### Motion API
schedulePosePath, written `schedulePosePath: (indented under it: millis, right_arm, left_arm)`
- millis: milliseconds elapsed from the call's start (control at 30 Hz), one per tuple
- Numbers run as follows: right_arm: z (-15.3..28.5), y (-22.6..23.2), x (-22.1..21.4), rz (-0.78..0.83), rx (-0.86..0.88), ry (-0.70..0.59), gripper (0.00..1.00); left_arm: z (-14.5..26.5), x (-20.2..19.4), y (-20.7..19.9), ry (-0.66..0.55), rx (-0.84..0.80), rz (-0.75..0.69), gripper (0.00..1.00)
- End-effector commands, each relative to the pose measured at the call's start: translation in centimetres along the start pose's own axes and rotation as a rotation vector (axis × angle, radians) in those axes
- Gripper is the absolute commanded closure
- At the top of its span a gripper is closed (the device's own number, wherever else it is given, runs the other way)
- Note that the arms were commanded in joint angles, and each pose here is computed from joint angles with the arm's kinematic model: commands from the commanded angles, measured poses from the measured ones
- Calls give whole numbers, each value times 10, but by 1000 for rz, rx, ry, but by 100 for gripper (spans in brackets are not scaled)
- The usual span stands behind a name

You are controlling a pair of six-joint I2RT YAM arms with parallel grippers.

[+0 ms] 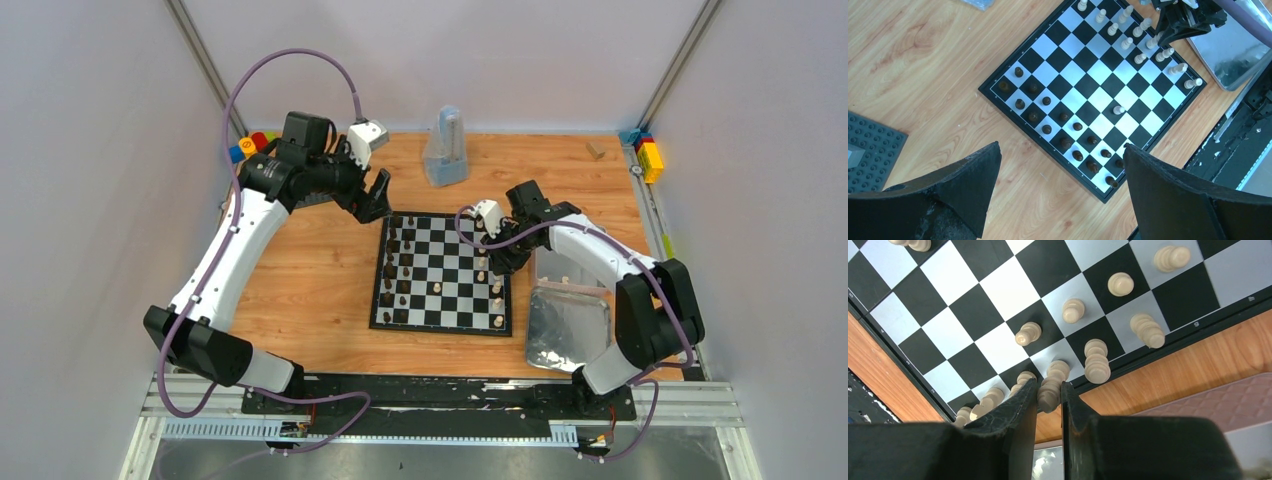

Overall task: Set up the chess pieces on the board
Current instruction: Place the chess piece on the chessboard.

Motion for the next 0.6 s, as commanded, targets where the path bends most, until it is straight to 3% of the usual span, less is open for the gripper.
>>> schedulePosePath:
  millis: [0,267,567]
  right_arm:
    - [-6,-3,3,-13,1,-24,98]
    - [-8,-2,1,-19,3,-21,94]
    - [-2,1,2,-35,-5,-40,70]
  left_arm:
    - [6,7,-3,-42,-2,-11,1]
    - [5,6,-3,-41,-4,-11,1]
    - [-3,-2,-2,-20,-14,-8,0]
Point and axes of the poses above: each gripper's point midway between its finger pads, its own z axis back along the fingers, its own y axis along the line the jaws close on, x = y × z, the point moved 1 cm from there along z, back along the fingers, and after that the axes turned 1 degree about -z, right-handed, at the moved point
